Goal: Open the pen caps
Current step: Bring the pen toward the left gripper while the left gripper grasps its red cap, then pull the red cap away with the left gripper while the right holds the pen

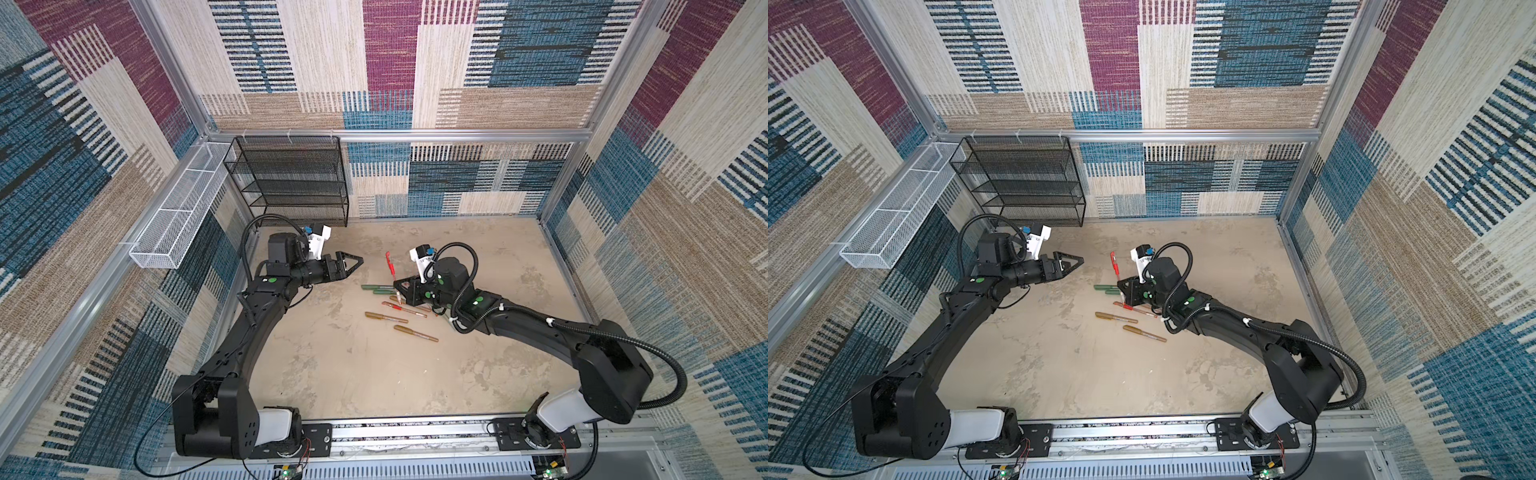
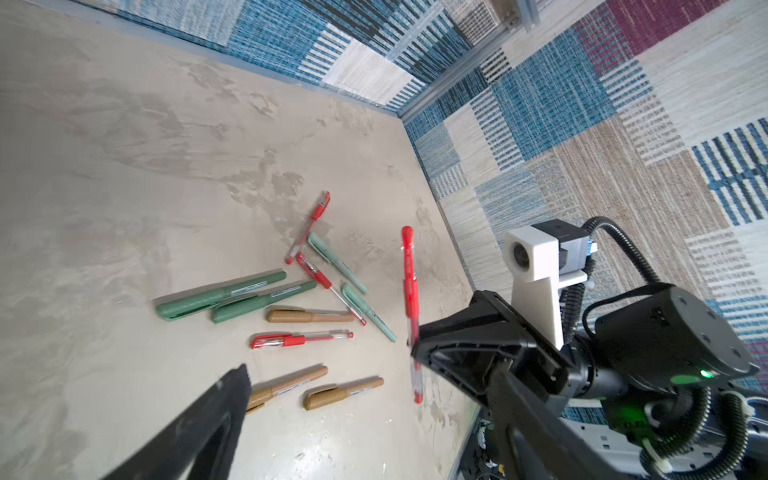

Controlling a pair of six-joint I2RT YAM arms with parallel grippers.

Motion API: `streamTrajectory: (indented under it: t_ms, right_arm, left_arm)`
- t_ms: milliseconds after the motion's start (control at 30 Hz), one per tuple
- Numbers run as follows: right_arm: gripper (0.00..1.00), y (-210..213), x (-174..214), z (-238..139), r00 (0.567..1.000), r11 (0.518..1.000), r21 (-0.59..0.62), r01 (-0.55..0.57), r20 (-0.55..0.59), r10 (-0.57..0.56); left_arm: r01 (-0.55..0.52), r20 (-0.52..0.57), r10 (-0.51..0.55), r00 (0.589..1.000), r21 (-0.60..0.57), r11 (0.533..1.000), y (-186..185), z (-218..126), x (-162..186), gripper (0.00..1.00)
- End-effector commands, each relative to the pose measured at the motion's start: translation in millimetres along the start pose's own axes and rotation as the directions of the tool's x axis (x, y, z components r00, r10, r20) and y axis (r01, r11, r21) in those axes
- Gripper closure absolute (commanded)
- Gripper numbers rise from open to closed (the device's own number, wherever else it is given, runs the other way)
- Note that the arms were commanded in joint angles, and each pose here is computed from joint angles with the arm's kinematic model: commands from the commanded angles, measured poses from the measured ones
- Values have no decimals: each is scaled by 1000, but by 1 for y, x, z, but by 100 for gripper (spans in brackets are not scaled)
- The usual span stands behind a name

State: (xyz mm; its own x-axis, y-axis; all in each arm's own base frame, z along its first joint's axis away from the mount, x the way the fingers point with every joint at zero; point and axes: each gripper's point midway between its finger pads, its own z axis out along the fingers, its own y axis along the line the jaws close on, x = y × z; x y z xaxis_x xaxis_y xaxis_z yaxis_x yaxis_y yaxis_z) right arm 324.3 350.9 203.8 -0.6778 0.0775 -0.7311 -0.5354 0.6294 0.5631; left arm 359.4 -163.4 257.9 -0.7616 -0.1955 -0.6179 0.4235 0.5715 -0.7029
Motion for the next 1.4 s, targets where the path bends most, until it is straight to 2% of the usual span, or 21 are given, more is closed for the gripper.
streamTrajectory:
  t_ms: [0, 133, 300, 500, 633, 767, 900, 1033, 1133, 1233, 1367]
  right_arm:
    - [93, 24, -11, 12, 999, 998, -62, 18, 38, -16]
    - [93, 40, -7, 26, 999, 994, -99, 41, 14, -40]
    - [93, 57, 1, 34, 999, 989, -140, 53, -2, -54]
    - [93, 68, 7, 44, 997, 985, -163, 63, -23, -68]
    - [93, 66, 10, 47, 998, 986, -156, 61, -25, -66]
    - [93, 69, 10, 45, 997, 983, -169, 65, -18, -69]
    - [91, 65, 13, 47, 997, 986, -154, 63, -27, -68]
    - [75, 68, 9, 46, 997, 984, -159, 78, -10, -80]
    - [70, 65, 10, 54, 996, 986, -143, 83, -24, -87]
    - [73, 67, 10, 58, 995, 984, -156, 84, -33, -90]
    - [94, 64, 13, 62, 994, 984, -147, 96, -36, -102]
  left_arm:
    - [-34, 4, 34, 999, 66, 997, -16, 6, -4, 10]
    - [-9, 9, 9, 1000, 22, 1000, -7, 10, -7, 15]
    - [6, 4, -6, 1000, 7, 1000, -2, 12, -8, 31]
    - [18, 4, -18, 1000, 2, 1000, 2, 16, -9, 55]
    - [25, 7, -25, 1000, -16, 1000, 4, 15, -9, 80]
    - [7, 13, -7, 1000, -30, 1000, 4, 11, -9, 100]
    - [11, 14, -10, 1000, -46, 999, 7, 11, -7, 100]
    - [-4, 19, 5, 1000, -31, 1000, 3, 9, -8, 100]
    - [0, 15, 0, 1000, -30, 1000, 4, 10, -6, 100]
    - [1, 11, -1, 1000, -27, 1000, 4, 9, -5, 100]
    - [-7, 11, 7, 1000, -42, 999, 8, 9, -2, 100]
